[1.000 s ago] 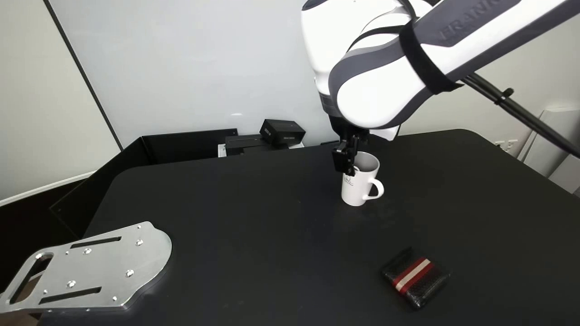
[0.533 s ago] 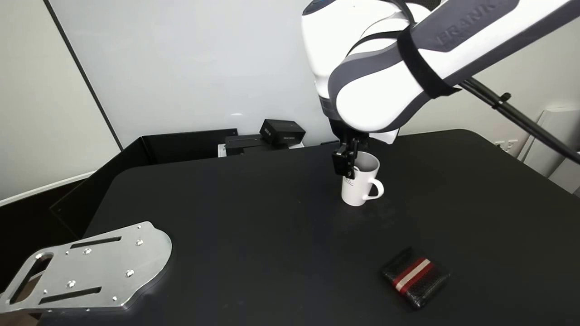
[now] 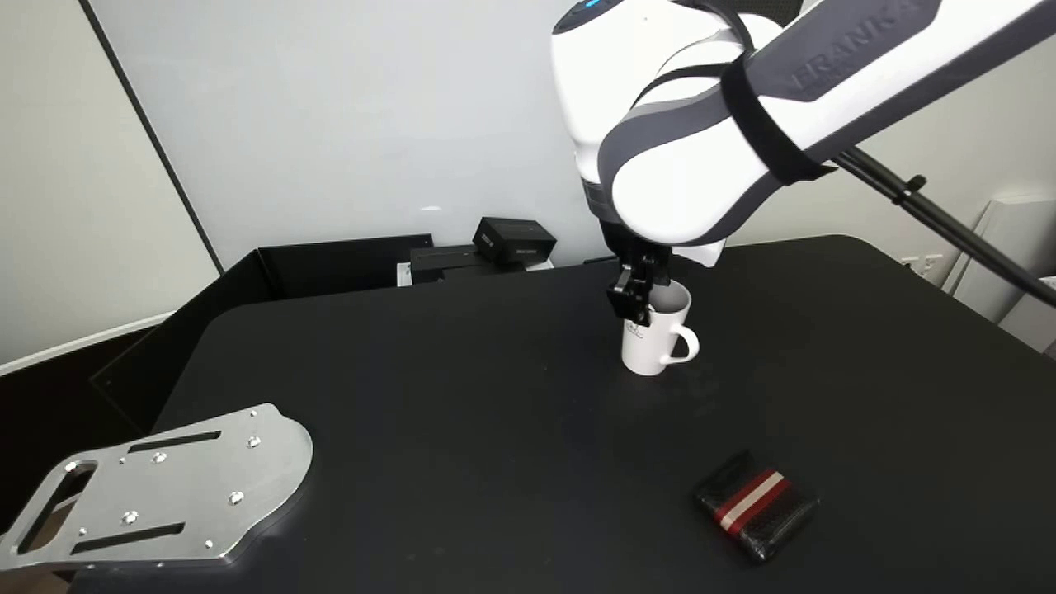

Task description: Remove the spoon from the mug

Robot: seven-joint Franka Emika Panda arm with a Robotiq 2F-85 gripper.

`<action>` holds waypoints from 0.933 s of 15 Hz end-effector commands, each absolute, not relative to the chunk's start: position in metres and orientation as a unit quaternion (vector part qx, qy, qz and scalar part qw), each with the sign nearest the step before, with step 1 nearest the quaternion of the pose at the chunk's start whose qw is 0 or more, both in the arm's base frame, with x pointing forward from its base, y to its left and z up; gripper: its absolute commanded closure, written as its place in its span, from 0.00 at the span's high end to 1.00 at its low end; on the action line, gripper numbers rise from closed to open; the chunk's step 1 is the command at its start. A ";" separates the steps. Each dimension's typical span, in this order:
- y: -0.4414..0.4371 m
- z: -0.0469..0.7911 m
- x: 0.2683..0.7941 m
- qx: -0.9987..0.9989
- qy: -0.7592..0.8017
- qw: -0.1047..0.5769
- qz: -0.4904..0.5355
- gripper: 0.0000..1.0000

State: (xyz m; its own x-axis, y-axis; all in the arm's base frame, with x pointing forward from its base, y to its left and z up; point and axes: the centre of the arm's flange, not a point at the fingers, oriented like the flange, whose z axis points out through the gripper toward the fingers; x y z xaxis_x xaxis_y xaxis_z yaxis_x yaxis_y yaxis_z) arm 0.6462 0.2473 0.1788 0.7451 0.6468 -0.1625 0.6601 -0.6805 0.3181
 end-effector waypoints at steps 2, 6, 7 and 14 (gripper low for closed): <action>0.245 0.179 0.647 0.920 0.347 0.179 -0.013 0.34; 0.246 0.179 0.647 0.920 0.348 0.178 -0.013 0.08; 0.246 0.179 0.647 0.920 0.348 0.178 -0.013 0.02; 0.240 0.194 0.655 0.925 0.335 0.179 -0.006 0.02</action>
State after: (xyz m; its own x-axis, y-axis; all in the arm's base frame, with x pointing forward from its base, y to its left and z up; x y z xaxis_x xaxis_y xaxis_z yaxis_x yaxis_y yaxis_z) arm 0.6512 0.2432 0.1829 0.7527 0.6412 -0.1491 0.6499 -0.6875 0.3241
